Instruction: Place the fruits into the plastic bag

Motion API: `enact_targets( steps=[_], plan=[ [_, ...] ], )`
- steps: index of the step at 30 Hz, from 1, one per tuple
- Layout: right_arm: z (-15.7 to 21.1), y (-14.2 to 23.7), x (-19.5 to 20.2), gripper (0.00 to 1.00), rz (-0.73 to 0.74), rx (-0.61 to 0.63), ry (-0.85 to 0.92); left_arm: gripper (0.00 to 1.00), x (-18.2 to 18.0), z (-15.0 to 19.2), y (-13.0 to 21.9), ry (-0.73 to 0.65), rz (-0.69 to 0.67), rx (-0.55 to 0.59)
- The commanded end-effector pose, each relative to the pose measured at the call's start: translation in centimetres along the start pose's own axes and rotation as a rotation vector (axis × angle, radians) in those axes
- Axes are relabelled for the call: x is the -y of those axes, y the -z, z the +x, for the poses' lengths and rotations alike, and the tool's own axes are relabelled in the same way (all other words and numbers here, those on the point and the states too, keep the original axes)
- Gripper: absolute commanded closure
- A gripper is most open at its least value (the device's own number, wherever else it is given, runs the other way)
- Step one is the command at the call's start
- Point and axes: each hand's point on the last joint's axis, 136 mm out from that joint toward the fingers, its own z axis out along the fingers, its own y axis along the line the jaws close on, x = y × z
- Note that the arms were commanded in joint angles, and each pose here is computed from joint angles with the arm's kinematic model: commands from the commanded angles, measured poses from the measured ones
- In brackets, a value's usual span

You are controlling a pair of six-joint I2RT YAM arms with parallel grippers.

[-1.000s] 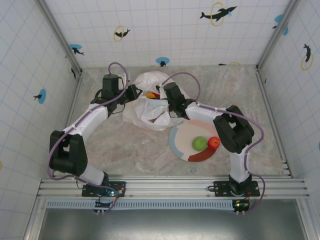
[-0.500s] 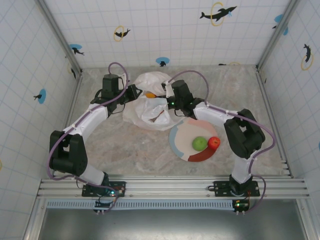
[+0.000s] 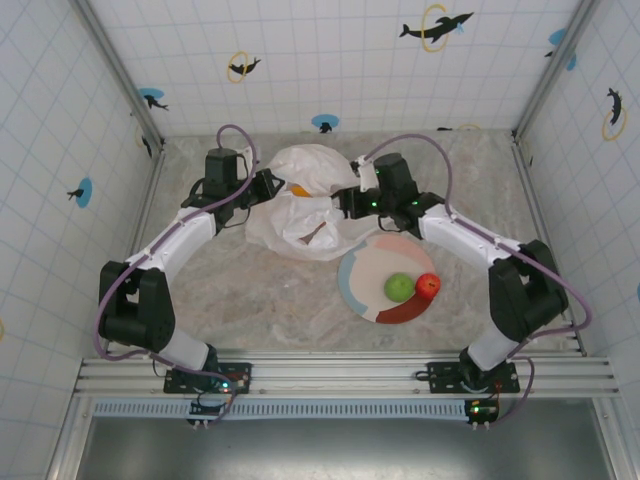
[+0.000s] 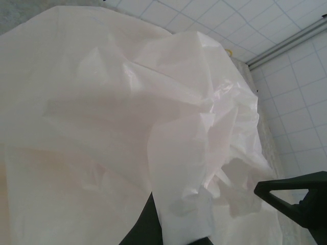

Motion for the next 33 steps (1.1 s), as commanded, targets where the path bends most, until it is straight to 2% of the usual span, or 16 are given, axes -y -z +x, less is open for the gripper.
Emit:
enact_targets(
  steps=[1,4,8,15,22,33],
  plan=[
    [-0.6,2.1,-1.0,0.23,-0.071,0.029,-0.016,1.0,0.6,-0.2,0.5,-0.027,0.004,0.013],
    [-0.7,3.8,-0.3,0.24,-0.021,0.045,0.002,1.0,0.5,-0.1,0.5,-0.025,0.002,0.013],
    [0.2,6.6,2.1,0.24,0.18,0.032,0.055,1.0,0.5,-0.2,0.5,-0.026,0.001,0.015],
    [5.9,12.0,5.5,0.17,0.443,-0.068,0.065,1.0,0.4,0.0,0.4,-0.022,-0.002,0.009],
    [12.3,13.5,6.2,0.12,0.488,-0.205,0.009,1.0,0.3,0.1,0.3,-0.021,-0.004,0.006],
    [18.9,11.1,5.6,0.08,0.501,-0.44,0.051,1.0,0.3,0.1,0.2,-0.017,-0.001,0.002]
  ],
)
